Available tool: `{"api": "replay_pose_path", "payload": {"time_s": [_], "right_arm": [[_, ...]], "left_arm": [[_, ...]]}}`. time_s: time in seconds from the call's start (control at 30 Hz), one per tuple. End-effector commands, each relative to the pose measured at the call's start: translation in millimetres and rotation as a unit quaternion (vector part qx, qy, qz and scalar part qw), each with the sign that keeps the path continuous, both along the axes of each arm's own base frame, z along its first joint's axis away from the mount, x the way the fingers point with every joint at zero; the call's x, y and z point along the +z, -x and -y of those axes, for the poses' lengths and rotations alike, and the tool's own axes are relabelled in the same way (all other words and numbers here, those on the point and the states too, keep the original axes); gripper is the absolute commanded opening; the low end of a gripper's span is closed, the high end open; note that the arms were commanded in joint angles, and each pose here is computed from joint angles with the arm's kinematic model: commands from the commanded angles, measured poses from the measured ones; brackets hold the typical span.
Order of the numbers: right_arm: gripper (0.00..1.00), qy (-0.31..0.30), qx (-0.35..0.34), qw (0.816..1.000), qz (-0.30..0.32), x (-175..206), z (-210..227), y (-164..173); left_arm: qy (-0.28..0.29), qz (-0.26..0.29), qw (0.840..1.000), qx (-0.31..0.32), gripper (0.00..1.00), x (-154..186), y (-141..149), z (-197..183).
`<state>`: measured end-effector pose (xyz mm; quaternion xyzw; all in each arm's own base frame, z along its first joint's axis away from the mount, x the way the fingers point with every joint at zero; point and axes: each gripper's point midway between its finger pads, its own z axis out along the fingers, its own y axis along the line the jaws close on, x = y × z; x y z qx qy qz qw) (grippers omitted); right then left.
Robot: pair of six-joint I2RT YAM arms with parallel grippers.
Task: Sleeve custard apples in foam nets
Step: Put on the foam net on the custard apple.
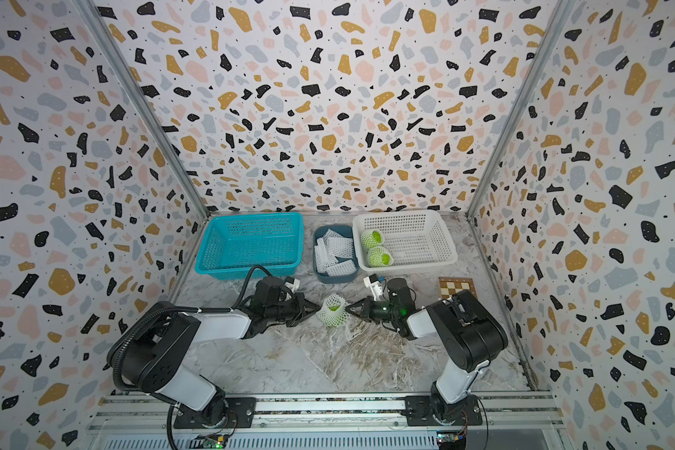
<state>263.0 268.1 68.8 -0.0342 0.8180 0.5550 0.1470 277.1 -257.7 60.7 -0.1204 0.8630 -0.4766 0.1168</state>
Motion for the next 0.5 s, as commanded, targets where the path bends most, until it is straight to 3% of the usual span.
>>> {"api": "replay_pose_path", "payload": {"time_s": [0.0, 0.2, 0.47], "right_arm": [[0.00, 0.023, -0.003, 1.000, 0.003, -10, 3, 1], [0.00, 0.032, -0.006, 0.999, 0.003, -13, 2, -3], [0.00, 0.006, -0.011, 0.999, 0.029, 13, 1, -11]], "left_arm": [[-0.012, 0.007, 1.000, -0.007, 0.00, -3, 2, -3], [-0.007, 0.012, 1.000, -0.010, 0.00, -6, -1, 1], [0.006, 0.044, 0.999, -0.001, 0.00, 18, -12, 4]]}}
